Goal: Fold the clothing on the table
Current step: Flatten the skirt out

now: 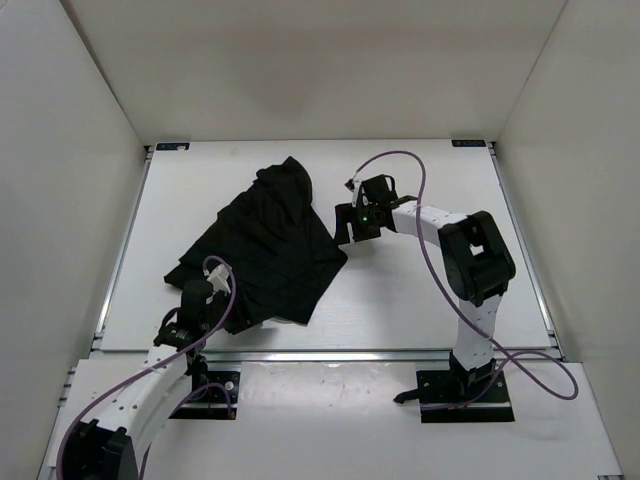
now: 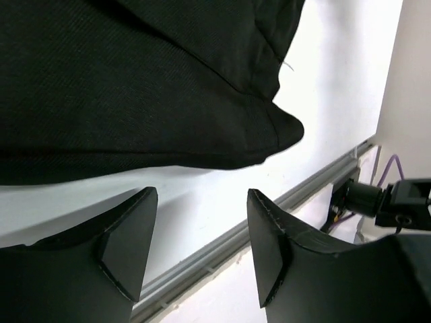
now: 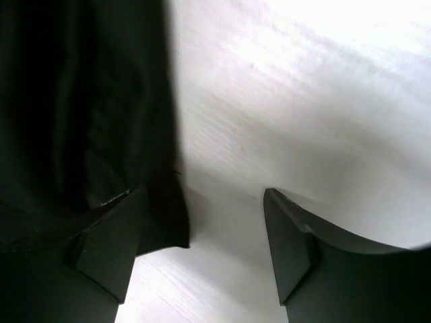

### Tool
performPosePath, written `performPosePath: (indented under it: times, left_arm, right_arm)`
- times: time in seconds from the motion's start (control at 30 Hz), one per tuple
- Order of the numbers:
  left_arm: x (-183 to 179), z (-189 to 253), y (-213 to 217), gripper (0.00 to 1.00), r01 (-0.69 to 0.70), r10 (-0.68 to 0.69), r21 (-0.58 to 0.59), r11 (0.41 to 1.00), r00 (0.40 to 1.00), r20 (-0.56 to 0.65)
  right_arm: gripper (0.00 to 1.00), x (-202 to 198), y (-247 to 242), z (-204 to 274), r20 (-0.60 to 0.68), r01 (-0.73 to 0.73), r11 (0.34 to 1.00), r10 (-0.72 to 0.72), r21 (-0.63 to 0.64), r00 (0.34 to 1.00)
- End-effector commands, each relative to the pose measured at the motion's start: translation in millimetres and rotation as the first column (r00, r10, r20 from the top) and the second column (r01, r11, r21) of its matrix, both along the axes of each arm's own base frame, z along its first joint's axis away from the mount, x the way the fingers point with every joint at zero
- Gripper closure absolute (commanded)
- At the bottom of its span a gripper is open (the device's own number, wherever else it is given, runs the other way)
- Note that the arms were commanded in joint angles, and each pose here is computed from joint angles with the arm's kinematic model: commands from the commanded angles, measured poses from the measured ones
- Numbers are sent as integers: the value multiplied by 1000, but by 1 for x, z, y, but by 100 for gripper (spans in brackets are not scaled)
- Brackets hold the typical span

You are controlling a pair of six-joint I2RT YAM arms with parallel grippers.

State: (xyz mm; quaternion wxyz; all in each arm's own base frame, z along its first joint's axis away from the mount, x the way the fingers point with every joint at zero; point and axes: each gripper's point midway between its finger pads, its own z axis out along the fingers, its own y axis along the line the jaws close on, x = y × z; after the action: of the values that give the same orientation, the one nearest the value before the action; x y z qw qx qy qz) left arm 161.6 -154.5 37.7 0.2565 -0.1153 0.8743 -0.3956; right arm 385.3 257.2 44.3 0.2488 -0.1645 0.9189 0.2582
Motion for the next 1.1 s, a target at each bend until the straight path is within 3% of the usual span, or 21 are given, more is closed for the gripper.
performPosePath:
  times: [0.0, 0.13, 0.23, 0.27, 0.3, 0.33, 0.4, 0.47, 0.57, 0.6, 0.67, 0.77, 0.8, 0.83, 0.87, 1.0, 1.07]
  left_arm:
    - [14, 4, 5, 34, -78, 78, -14, 997, 996, 32]
    - [16, -16, 19, 39, -162, 163, 49, 985, 987, -10]
    - [21, -22, 26, 43, -198, 200, 70, 978, 980, -19]
    - [22, -26, 29, 48, -212, 216, 88, 973, 976, -37]
    - [27, -23, 28, 52, -207, 210, 90, 974, 978, -17]
    - [33, -20, 28, 62, -208, 210, 102, 973, 978, -10]
    - [45, -18, 30, 98, -211, 214, 143, 967, 977, -7]
    - [64, -8, 31, 100, -217, 216, 160, 963, 976, 22]
    - [101, 5, 35, 100, -203, 195, 232, 951, 979, 59]
    - [110, 7, 37, 100, -202, 191, 256, 945, 979, 65]
    - [140, 9, 41, 100, -179, 168, 322, 930, 984, 64]
    - [165, 12, 39, 100, -146, 136, 288, 947, 989, 52]
    - [170, 16, 38, 94, -138, 129, 250, 958, 990, 51]
    - [175, 20, 41, 80, -144, 136, 230, 962, 989, 53]
    - [174, 29, 32, 52, -104, 93, 195, 975, 994, 64]
    - [161, 70, 11, 27, -45, 8, 240, 970, 989, 150]
    - [146, 80, -8, 23, -6, -43, 276, 961, 985, 170]
  right_arm:
    - [33, -10, 17, 1, -7, -89, 996, 89, -12, 996]
    - [34, -18, 27, -7, -21, -122, 992, 122, -15, 992]
    - [42, -27, 36, -20, -66, -159, 987, 157, -28, 985]
    - [50, -31, 35, -24, -89, -166, 985, 162, -37, 983]
    - [71, -30, 35, -24, -85, -172, 984, 167, -51, 982]
    - [100, -35, 34, -26, -104, -175, 983, 168, -62, 980]
    - [100, -36, 22, -23, -100, -118, 989, 109, -88, 989]
    - [100, -48, 1, -25, -105, -52, 993, 41, -103, 994]
    - [100, -75, -32, -16, -125, 60, 998, -62, -17, 990]
    - [100, -80, -31, 5, -101, 55, 997, -49, 54, 994]
    - [100, -110, -46, -2, -149, 93, 990, -77, 107, 986]
    - [100, -138, -41, 5, -133, 45, 989, -26, 141, 991]
    - [100, -141, -41, 5, -125, 50, 990, -33, 131, 992]
    - [100, -145, -42, 5, -128, 67, 991, -51, 119, 990]
    - [100, -146, -40, 5, -136, 81, 987, -63, 136, 989]
    - [100, -142, -43, 2, -160, 117, 976, -89, 181, 983]
    - [100, -141, -44, 0, -161, 116, 979, -88, 169, 983]
